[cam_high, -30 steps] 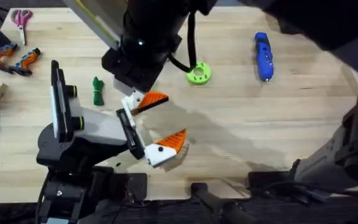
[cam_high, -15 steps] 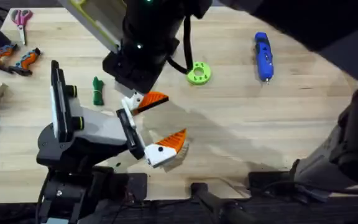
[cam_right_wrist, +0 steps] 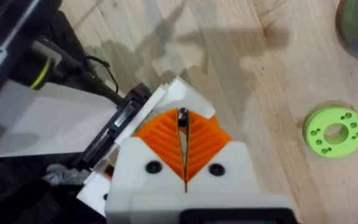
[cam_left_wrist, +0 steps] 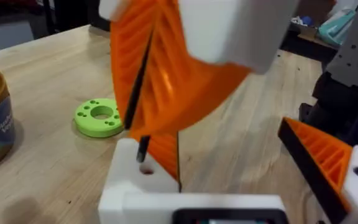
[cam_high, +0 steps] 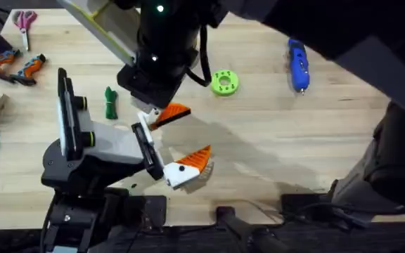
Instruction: Pick up the gripper from the table and insert it into the empty holder that is missing its gripper. Then pick up a screw, insert it into the mounting hole, and use the screwdriver to tighten it. Finally, clean up the table by picking up the vegetable and placing it into the bucket.
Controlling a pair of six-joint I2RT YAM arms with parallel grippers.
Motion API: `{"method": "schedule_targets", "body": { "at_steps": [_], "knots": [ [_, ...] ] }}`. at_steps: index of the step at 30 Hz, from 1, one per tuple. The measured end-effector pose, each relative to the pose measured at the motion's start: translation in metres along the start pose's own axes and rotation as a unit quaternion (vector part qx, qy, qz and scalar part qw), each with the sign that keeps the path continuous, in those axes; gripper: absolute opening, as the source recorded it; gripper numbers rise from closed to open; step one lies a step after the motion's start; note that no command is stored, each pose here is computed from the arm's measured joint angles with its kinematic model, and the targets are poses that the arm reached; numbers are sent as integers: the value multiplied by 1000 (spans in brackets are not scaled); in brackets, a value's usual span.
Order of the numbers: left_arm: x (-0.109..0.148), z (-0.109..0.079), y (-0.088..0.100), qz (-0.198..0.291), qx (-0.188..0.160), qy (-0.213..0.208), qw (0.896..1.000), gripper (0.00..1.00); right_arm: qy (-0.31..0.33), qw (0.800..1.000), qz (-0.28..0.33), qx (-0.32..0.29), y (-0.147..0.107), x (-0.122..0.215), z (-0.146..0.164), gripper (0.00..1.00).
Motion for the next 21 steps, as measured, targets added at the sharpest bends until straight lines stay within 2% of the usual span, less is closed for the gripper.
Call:
{"method": "schedule_targets", "body": {
  "at_steps": [21],
  "knots": [
    [0,0,0,0,0,0,1000,985,0,1000,2,-4,0,0,0,6]
  ]
}}
Point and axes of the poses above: each hand's point on the last joint's axis, 136 mm out from that joint toward the fingers, its own x axis back along the fingers, its own z axis along the line the jaws close on, y = z × x, the point moved 4 cm from there along x, back along the fingers, and after that the axes turned 13 degrees about -x, right-handed, at the moved point
